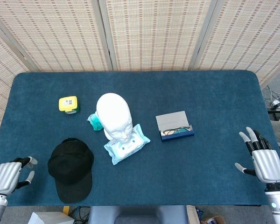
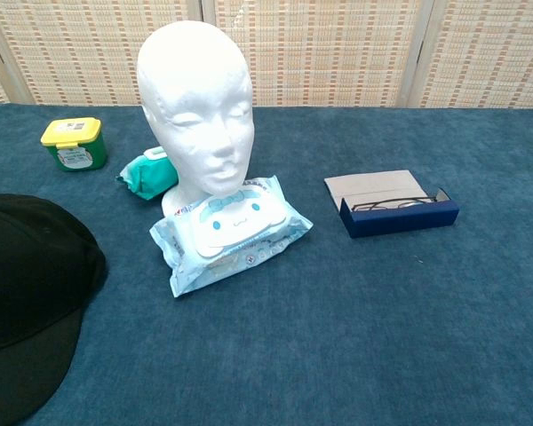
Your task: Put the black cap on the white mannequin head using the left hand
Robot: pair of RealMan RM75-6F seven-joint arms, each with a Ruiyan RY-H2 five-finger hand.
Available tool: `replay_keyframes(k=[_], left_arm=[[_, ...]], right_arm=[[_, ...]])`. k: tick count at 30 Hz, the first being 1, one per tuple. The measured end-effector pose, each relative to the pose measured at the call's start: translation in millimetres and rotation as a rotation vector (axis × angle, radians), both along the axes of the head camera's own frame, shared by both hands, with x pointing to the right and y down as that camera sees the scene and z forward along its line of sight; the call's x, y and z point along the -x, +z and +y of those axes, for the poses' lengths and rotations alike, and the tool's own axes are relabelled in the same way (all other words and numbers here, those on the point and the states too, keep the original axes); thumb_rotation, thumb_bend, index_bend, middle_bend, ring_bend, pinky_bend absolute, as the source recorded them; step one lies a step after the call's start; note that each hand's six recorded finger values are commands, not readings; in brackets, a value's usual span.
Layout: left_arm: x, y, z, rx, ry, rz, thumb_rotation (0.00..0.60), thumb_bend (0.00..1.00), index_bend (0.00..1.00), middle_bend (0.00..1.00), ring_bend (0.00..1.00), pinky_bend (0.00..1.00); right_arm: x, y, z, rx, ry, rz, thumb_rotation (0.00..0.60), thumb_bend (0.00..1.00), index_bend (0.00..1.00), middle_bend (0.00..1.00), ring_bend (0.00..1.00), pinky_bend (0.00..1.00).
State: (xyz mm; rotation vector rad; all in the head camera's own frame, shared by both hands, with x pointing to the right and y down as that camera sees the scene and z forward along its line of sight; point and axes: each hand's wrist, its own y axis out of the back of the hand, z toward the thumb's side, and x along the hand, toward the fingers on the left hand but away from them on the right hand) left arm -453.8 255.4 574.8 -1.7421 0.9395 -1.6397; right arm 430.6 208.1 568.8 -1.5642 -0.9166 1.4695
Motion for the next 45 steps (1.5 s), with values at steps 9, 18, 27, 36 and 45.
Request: replay_keyframes(k=[9, 18, 27, 36, 45], left_arm=[[2.2, 1.0, 1.0, 0.005, -0.005, -0.008, 0.6, 0.38, 0.41, 0.49, 0.37, 0.51], [-3.0, -6.6, 1.7, -0.017, 0.008, 0.014, 0.6, 0.38, 0.41, 0.49, 0.37, 0.51], [-13.6, -20.1, 6.4, -0.007, 0.031, 0.076, 0.6, 0.53, 0.43, 0.49, 0.38, 0.54], [-31.0, -33.2, 13.2, 0.027, 0.072, 0.211, 0.6, 0.91, 0.47, 0.51, 0.42, 0.58], [-42.9, -48.3, 20.5, 0.073, 0.09, 0.382, 0.6, 0.95, 0.49, 0.53, 0.44, 0.59]], right_arm=[[1.5, 2.9, -3.1, 0.009, 0.0, 0.004, 0.6, 0.0, 0.0, 0.03, 0.0, 0.16], [5.3, 1.3, -0.2, 0.003, -0.012, 0.003, 0.6, 0.0, 0.0, 0.03, 0.0, 0.16], [4.4, 1.6, -0.6, 0.003, -0.008, 0.005, 0.6, 0.0, 0.0, 0.03, 0.0, 0.16], [3.3, 0.8, -0.3, 0.002, -0.002, 0.004, 0.6, 0.0, 0.0, 0.03, 0.0, 0.16], [3.8, 2.1, 0.0, 0.007, -0.004, 0.006, 0.6, 0.0, 0.0, 0.03, 0.0, 0.16]])
